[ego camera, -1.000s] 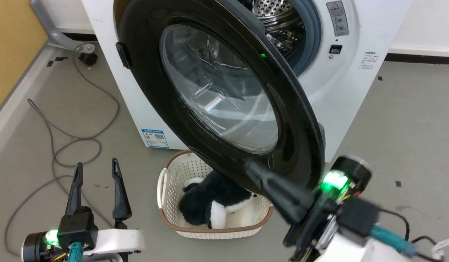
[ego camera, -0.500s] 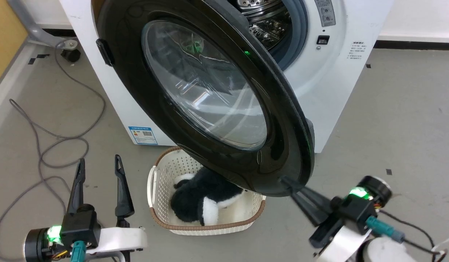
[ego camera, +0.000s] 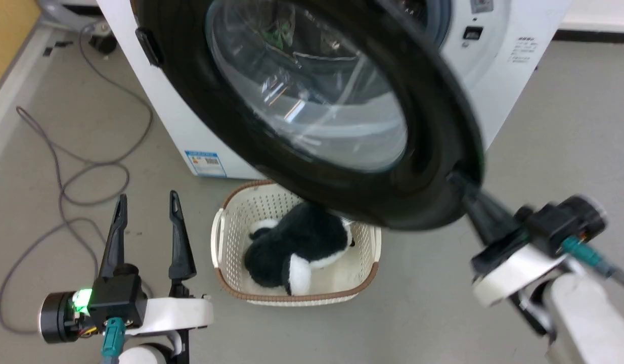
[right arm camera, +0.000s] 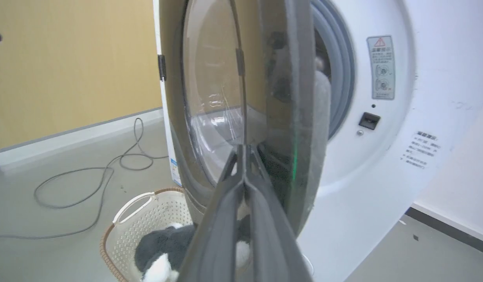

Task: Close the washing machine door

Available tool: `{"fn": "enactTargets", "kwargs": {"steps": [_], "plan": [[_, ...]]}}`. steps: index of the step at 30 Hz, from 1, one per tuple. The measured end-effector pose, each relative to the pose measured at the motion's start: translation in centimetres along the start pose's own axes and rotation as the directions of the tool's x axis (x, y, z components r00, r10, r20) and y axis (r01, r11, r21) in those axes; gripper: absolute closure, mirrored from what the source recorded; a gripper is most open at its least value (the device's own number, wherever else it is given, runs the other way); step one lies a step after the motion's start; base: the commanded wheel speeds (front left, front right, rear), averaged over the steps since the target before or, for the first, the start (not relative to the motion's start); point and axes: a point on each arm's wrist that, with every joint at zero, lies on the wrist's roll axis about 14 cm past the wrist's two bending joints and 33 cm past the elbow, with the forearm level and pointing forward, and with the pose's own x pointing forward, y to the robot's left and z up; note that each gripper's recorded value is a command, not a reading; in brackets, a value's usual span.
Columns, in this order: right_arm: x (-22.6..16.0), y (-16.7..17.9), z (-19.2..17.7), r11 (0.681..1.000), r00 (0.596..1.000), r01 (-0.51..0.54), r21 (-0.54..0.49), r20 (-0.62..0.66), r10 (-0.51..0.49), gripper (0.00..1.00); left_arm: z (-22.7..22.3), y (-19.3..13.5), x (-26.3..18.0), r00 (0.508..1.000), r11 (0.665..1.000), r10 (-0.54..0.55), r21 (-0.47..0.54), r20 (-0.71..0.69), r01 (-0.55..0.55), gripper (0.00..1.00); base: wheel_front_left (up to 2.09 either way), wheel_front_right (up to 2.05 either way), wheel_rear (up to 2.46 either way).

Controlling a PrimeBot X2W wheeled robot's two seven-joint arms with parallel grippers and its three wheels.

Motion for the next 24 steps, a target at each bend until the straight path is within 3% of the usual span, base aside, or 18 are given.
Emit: {"fn": "enactTargets", "kwargs": {"steps": [10,24], "plan": [[4.2,-7.3,-0.7,0.986,0.986,0.165,-0.01,0.016,-0.165,1.0,-1.2,-1.0,2.3,1.0,1.0,-0.008,-0.002,-0.005,0.008,0.0,0.0,0.0,0.0],[10.5,-11.4,-3.6,0.974,0.974,0.225,-0.016,-0.027,-0.225,1.0,-3.7,-0.8,3.6,0.999,1.0,0.017,0.012,-0.052,-0.016,0.0,0.0,0.0,0.0]]}}
